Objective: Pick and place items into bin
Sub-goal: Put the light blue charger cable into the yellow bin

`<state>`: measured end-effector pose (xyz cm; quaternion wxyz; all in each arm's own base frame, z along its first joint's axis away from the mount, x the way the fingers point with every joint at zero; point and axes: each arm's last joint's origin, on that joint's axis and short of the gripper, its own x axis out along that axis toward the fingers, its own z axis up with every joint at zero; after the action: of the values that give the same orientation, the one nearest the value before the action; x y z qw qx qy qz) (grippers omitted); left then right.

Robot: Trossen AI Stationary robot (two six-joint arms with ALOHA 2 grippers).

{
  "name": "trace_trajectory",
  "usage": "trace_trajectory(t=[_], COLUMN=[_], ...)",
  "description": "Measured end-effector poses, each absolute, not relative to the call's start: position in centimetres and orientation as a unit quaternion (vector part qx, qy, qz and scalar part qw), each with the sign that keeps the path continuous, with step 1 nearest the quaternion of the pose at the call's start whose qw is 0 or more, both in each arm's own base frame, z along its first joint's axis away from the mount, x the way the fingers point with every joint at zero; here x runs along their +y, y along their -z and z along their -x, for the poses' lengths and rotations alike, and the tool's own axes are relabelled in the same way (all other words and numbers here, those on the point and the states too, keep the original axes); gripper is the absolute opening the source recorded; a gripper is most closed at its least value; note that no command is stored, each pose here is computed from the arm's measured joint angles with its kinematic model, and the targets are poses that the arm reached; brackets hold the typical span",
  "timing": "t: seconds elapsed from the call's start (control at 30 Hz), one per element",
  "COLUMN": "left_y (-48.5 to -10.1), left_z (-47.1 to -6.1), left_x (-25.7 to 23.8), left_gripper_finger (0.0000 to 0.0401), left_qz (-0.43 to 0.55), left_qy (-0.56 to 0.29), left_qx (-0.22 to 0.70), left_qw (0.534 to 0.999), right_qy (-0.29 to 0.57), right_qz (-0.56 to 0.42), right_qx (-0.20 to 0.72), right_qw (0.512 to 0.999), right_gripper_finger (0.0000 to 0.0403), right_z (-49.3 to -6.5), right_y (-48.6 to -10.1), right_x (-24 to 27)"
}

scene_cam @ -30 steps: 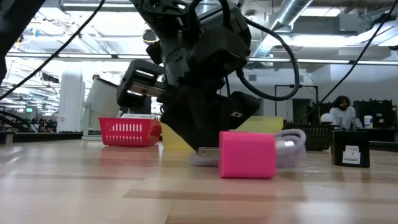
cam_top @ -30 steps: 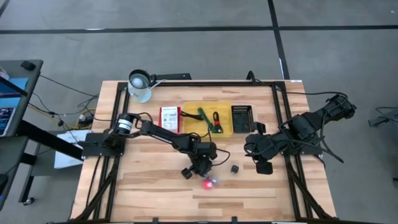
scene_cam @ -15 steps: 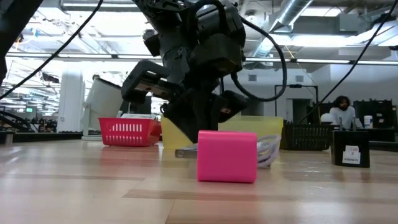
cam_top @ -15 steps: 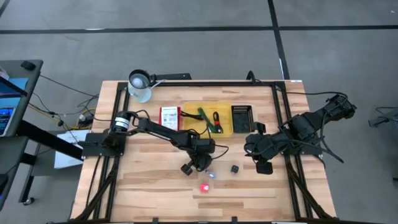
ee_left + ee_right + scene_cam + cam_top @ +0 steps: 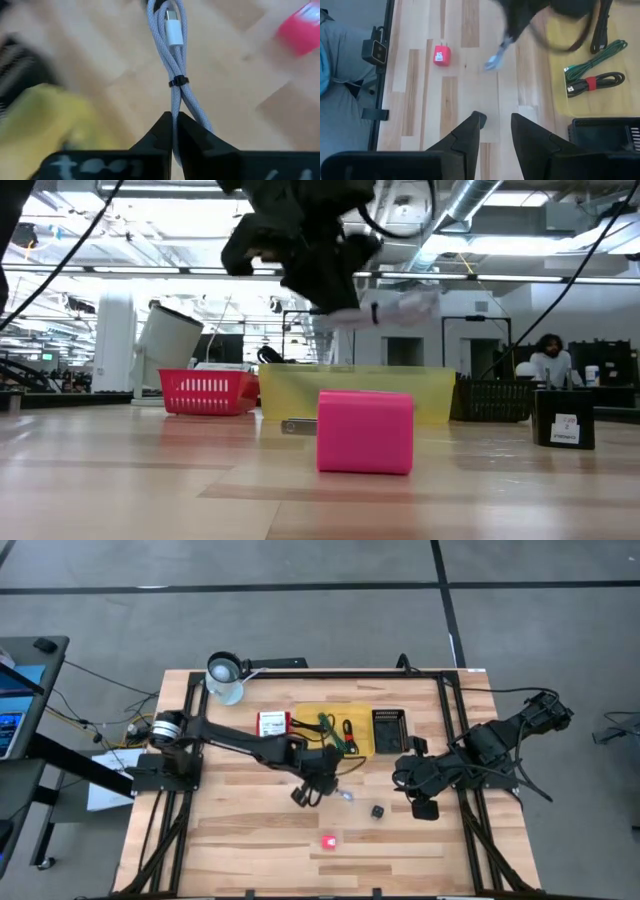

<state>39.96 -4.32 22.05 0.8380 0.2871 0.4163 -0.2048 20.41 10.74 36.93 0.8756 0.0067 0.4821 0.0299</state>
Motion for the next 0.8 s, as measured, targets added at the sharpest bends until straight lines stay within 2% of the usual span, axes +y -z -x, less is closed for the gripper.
trace_trajectory(t=[0.27,0.43,0.6,0.8], left_y=[-26.0,-26.1,-26.1,-26.0], left_z=[-38.4,-38.1,-37.6,-37.4], left_x=[0.8,4.8,7.5,8.3], left_gripper_finger=[0.0000,0.0004,0.0032,0.0079], left_qz=[-0.385,-0.379,-0.354,-0.335], left_qy=[0.080,0.020,-0.007,-0.019], left_qx=[0.425,0.452,0.463,0.472], left_qw=[0.816,0.807,0.812,0.815], right_qy=[-0.028,-0.026,-0.021,-0.016], right_qz=[-0.005,-0.006,-0.017,-0.025], right_qx=[0.487,0.487,0.487,0.487], right_qw=[0.873,0.873,0.873,0.873], right_gripper_finger=[0.0106,0.0106,0.0106,0.0106], right_z=[-20.3,-20.3,-20.3,-20.3], right_y=[-36.9,-36.9,-36.9,-36.9], right_x=[10.7,10.6,10.6,10.6])
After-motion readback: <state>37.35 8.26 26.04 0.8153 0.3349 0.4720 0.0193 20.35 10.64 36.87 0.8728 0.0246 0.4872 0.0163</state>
